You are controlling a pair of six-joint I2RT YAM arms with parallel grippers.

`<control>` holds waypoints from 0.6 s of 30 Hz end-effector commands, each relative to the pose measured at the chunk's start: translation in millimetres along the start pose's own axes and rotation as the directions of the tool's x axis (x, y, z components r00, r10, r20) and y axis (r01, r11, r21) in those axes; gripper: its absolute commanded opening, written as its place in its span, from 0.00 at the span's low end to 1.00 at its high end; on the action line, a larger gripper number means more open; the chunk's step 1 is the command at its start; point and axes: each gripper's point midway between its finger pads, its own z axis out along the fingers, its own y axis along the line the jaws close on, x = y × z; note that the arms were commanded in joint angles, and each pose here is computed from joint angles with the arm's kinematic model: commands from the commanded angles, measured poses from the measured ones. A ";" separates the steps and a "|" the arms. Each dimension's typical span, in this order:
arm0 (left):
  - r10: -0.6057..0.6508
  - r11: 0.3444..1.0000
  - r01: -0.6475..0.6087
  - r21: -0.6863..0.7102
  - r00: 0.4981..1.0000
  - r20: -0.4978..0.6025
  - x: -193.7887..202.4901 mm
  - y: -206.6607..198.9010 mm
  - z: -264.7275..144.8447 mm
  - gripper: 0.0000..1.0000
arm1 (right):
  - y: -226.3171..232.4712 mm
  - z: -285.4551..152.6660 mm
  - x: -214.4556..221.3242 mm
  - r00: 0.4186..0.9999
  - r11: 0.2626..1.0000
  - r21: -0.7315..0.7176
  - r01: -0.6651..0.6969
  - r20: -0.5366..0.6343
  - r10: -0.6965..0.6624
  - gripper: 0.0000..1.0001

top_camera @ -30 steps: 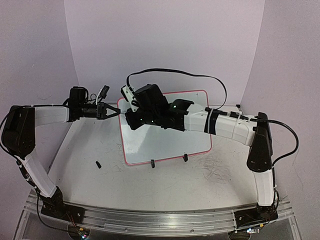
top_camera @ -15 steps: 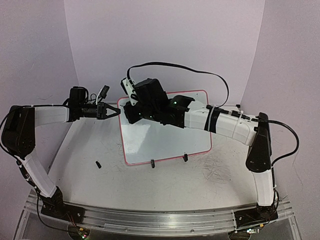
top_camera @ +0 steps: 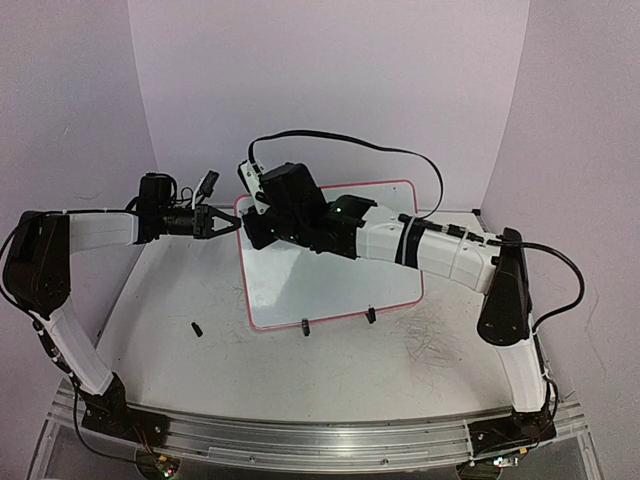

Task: Write a sentence on the whiteboard

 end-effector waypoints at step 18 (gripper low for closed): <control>0.048 0.998 -0.049 0.041 0.999 0.021 -14.5 -24.0 -5.1 0.00 | -5.1 8.7 -10.1 0.999 0.998 0.065 -0.007 0.039 0.005 0.00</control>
